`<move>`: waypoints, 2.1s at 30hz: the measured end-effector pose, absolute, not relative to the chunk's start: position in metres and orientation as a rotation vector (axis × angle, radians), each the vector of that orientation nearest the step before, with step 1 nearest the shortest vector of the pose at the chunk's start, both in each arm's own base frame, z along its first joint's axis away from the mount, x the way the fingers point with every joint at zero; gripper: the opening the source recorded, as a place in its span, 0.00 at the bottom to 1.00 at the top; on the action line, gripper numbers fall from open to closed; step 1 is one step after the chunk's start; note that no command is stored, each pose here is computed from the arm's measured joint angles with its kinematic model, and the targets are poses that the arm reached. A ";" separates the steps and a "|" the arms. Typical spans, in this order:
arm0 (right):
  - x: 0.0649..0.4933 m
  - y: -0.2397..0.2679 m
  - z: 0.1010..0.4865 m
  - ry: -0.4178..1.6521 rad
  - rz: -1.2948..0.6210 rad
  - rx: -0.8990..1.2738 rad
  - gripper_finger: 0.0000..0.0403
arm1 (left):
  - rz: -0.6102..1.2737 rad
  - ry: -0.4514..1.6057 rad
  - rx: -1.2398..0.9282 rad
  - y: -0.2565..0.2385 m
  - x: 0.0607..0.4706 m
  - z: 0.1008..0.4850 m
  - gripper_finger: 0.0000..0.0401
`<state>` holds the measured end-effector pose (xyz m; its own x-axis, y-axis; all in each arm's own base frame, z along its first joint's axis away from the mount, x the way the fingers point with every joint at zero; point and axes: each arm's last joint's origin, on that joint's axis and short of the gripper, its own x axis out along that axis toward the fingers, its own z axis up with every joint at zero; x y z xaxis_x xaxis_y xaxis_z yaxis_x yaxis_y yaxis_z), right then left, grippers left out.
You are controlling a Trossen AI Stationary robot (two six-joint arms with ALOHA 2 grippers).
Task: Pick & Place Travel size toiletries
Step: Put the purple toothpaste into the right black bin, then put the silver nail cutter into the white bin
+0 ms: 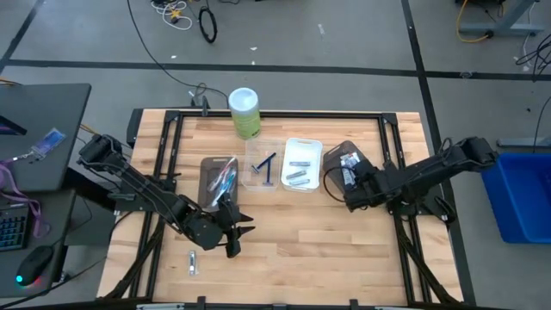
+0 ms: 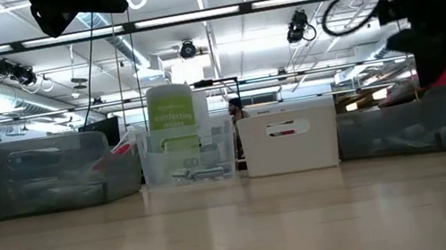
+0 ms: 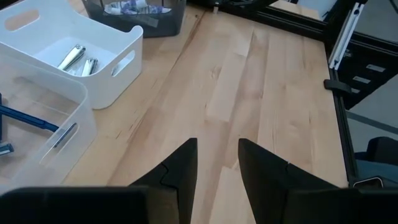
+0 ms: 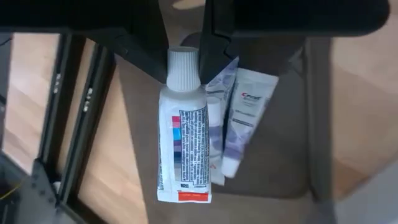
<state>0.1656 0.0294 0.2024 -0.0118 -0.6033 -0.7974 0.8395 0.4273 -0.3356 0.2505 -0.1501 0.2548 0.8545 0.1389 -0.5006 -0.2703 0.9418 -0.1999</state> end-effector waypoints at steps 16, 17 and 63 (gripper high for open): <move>0.175 0.019 0.192 1.083 -1.114 0.321 0.44 | 0.196 0.627 -0.421 -0.150 0.246 0.248 0.31; 0.177 0.020 0.196 1.082 -1.097 0.315 0.46 | 0.215 0.656 -0.447 -0.149 0.244 0.245 0.31; 0.241 -0.004 0.237 0.793 -0.749 0.081 0.54 | 0.932 1.392 -1.482 -0.167 0.140 0.138 0.53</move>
